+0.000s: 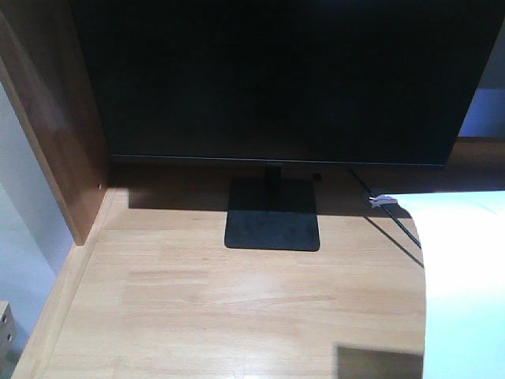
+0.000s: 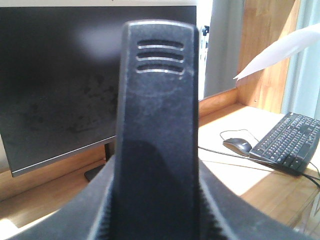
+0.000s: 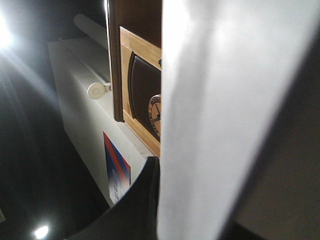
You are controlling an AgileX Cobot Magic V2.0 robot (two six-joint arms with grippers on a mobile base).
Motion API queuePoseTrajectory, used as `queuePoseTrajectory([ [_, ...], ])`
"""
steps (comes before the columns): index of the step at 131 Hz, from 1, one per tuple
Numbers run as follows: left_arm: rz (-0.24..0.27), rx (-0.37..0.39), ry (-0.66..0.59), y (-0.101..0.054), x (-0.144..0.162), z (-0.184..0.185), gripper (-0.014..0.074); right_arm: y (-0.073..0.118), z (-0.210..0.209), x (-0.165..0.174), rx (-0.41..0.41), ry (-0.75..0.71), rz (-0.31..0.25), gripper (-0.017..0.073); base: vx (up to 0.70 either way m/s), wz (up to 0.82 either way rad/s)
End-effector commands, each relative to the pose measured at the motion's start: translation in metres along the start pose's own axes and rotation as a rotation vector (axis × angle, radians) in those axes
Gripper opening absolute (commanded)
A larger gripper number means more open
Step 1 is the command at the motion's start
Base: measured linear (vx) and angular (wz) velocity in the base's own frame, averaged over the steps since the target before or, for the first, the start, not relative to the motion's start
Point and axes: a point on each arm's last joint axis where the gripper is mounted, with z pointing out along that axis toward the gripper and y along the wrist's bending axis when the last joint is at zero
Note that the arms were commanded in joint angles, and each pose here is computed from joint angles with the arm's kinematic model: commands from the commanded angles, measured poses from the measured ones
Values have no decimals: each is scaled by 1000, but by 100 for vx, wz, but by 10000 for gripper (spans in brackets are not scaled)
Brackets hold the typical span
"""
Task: Grab stapler and paper to desk for stapling
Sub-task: 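Approach the desk surface in front of the black monitor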
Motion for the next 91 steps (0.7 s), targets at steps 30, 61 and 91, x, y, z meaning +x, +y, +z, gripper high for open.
queuePoseTrajectory([
  [30,-12,-1,-123,1,-17,-1,-6,9,5,-2,-54,-10,-16,-7,0,0],
  [61,-12,-5,-149,1,-20,-1,-6,9,5,-2,-54,-10,-16,-7,0,0],
  [91,-23,-15,-112,5,-26,21,-6,9,5,-2,-54,-10,-16,-7,0,0],
])
